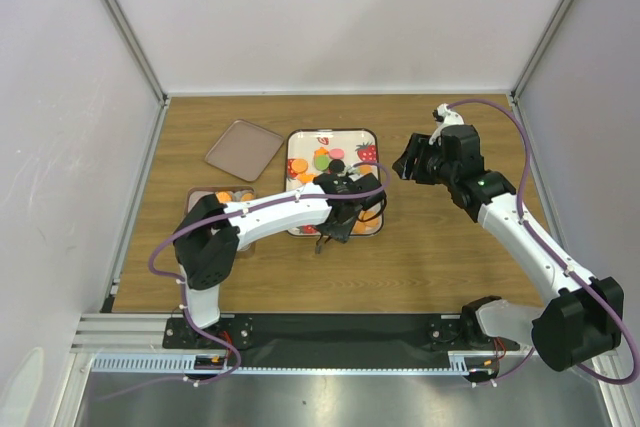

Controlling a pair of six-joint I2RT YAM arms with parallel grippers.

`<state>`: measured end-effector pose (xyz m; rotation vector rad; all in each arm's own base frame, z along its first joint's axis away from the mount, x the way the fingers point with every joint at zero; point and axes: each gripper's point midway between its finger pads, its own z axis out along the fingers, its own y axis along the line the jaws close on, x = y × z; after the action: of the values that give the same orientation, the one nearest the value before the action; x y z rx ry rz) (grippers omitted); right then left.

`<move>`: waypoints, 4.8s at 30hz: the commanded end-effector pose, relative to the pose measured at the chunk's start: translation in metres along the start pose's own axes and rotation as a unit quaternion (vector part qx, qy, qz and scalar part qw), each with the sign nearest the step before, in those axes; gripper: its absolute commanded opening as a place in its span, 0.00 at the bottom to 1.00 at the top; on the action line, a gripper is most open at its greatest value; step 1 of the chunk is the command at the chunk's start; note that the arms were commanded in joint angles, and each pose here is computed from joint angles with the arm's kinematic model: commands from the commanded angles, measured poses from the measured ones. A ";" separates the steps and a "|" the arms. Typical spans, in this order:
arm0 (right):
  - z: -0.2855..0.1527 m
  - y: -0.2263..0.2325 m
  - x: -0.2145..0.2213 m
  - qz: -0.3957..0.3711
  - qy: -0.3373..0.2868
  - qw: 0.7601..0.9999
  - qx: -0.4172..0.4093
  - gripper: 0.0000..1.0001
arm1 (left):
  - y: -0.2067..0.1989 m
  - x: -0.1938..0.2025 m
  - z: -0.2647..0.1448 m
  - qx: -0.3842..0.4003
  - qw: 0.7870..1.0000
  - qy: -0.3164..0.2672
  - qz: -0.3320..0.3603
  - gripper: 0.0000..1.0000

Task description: Pack the cookies

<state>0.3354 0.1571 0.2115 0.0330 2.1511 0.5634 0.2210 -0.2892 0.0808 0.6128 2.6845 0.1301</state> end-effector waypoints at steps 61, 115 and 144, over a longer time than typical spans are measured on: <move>0.001 0.026 0.007 0.000 0.016 0.998 -0.061 0.58 | 0.219 0.162 -0.090 -0.097 0.928 0.009 -0.360 0.36; 0.001 0.020 0.005 -0.013 0.004 0.999 -0.034 0.58 | 0.193 0.079 -0.116 -0.038 0.940 -0.063 -0.334 0.47; -0.004 -0.016 -0.010 -0.002 -0.027 0.999 0.043 0.59 | -0.023 0.029 -0.063 0.110 0.993 -0.026 -0.035 0.52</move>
<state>0.3405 0.1430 0.2042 0.0913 2.1566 0.4733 0.1623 -0.2783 0.1110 0.5259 2.7342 -0.1157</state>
